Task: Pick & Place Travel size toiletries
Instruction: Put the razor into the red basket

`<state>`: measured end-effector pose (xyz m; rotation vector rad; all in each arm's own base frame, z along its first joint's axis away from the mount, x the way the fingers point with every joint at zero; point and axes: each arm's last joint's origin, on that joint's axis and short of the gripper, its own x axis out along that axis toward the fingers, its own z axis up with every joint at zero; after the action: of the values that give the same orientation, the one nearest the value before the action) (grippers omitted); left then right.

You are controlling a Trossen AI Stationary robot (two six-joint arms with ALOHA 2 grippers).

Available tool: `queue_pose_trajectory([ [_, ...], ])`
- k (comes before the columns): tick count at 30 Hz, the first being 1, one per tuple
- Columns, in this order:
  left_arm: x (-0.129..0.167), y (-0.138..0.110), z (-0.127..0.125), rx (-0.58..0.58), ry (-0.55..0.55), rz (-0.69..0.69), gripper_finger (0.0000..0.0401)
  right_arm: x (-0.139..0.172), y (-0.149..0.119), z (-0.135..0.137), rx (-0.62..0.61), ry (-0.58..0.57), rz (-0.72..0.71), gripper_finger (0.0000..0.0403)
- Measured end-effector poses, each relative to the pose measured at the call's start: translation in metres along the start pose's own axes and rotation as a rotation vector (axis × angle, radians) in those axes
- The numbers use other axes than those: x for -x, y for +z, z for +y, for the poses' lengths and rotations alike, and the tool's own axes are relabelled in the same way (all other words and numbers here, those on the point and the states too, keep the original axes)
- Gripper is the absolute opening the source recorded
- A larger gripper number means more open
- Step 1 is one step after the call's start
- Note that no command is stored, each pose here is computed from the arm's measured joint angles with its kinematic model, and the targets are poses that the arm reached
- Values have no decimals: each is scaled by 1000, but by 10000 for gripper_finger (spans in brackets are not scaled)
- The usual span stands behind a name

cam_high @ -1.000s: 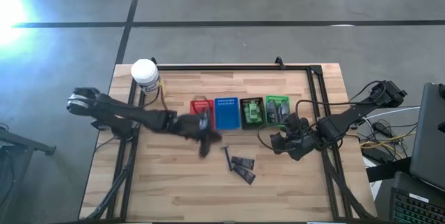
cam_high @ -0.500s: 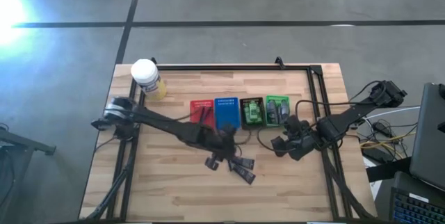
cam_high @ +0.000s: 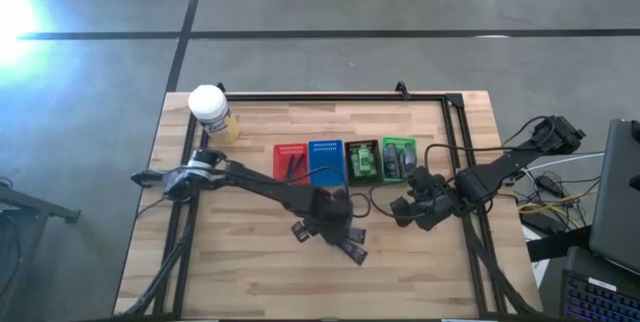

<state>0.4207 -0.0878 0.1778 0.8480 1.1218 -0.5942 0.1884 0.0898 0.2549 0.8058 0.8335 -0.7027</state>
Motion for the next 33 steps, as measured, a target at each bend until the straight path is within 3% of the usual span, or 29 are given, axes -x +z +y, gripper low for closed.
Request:
queue_pose_trajectory([
  [7,-9,-17,-1,26,-104,61,166,0,0,0,0,0,0,313],
  [20,-11,-19,-4,198,-118,77,25,0,0,0,11,0,-1,290],
  [25,-5,-22,-9,364,-145,136,21,0,0,0,12,0,-1,286],
  [29,23,-19,-17,536,-167,130,18,0,0,0,12,0,-3,295],
  [33,69,-20,-20,847,-136,38,6,0,0,0,15,0,-3,307],
])
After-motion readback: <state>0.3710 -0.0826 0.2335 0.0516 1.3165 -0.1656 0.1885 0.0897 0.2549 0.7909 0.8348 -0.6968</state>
